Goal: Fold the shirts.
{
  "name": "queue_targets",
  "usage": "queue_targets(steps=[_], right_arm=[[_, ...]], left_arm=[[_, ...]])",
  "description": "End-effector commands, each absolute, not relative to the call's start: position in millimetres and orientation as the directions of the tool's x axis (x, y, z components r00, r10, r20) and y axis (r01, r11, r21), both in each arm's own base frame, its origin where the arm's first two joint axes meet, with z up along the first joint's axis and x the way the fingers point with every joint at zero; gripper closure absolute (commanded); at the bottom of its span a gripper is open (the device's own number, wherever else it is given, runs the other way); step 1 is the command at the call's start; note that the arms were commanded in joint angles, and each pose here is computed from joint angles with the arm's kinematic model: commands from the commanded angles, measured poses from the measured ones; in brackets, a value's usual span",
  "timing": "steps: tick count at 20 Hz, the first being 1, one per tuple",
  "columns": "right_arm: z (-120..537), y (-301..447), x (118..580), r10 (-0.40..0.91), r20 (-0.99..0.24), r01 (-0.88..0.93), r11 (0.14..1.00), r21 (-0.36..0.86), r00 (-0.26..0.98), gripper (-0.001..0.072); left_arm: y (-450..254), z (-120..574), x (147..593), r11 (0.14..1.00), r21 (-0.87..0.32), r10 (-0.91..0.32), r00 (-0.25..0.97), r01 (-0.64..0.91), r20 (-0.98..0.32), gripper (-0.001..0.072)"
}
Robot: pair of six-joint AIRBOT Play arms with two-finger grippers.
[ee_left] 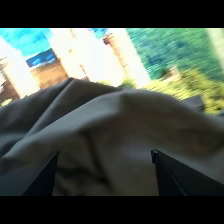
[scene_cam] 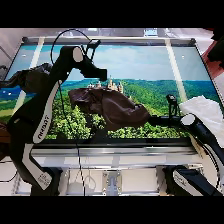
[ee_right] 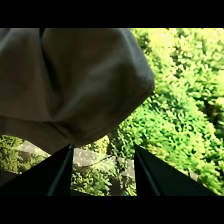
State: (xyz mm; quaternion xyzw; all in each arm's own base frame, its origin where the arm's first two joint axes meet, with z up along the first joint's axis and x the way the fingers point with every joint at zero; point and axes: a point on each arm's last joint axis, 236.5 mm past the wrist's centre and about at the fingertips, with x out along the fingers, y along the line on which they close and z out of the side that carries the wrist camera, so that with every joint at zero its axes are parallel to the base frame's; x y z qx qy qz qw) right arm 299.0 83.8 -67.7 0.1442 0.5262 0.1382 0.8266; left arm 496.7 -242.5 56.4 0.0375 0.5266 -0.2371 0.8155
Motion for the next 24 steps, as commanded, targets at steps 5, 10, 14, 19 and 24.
queue_targets(steps=[5, 10, 14, 19, 24], right_arm=[[-86.7, 71.2, 321.6, 0.327, -0.812, 0.031, 0.921, 0.388, 0.483, 0.0261], [-106.5, 95.0, 328.2, 0.429, -0.778, 0.094, 0.847, 0.523, 0.460, 0.0261], [-90.7, 103.6, 349.5, 0.465, -0.697, 0.066, 0.805, 0.589, 0.545, 0.0282], [-90.6, 98.8, 354.1, 0.445, -0.696, 0.080, 0.809, 0.582, 0.564, 0.0683], [-50.3, 116.0, 375.9, 0.521, -0.625, -0.083, 0.802, 0.592, 0.581, 0.0684]], left_arm=[[-167.0, 32.6, 506.4, 0.941, -0.062, -0.174, 0.318, 0.333, -0.932, 0.0028], [-144.4, 31.8, 512.8, 0.948, 0.023, -0.092, 0.341, 0.319, -0.935, 0.0028], [-142.9, 31.9, 513.5, 0.948, 0.025, -0.090, 0.343, 0.317, -0.935, 0.0028], [-142.0, 31.8, 513.6, 0.948, 0.029, -0.086, 0.344, 0.316, -0.935, 0.0028], [-88.7, 35.8, 526.4, 0.966, 0.172, 0.088, 0.384, 0.191, -0.919, 0.0048]])
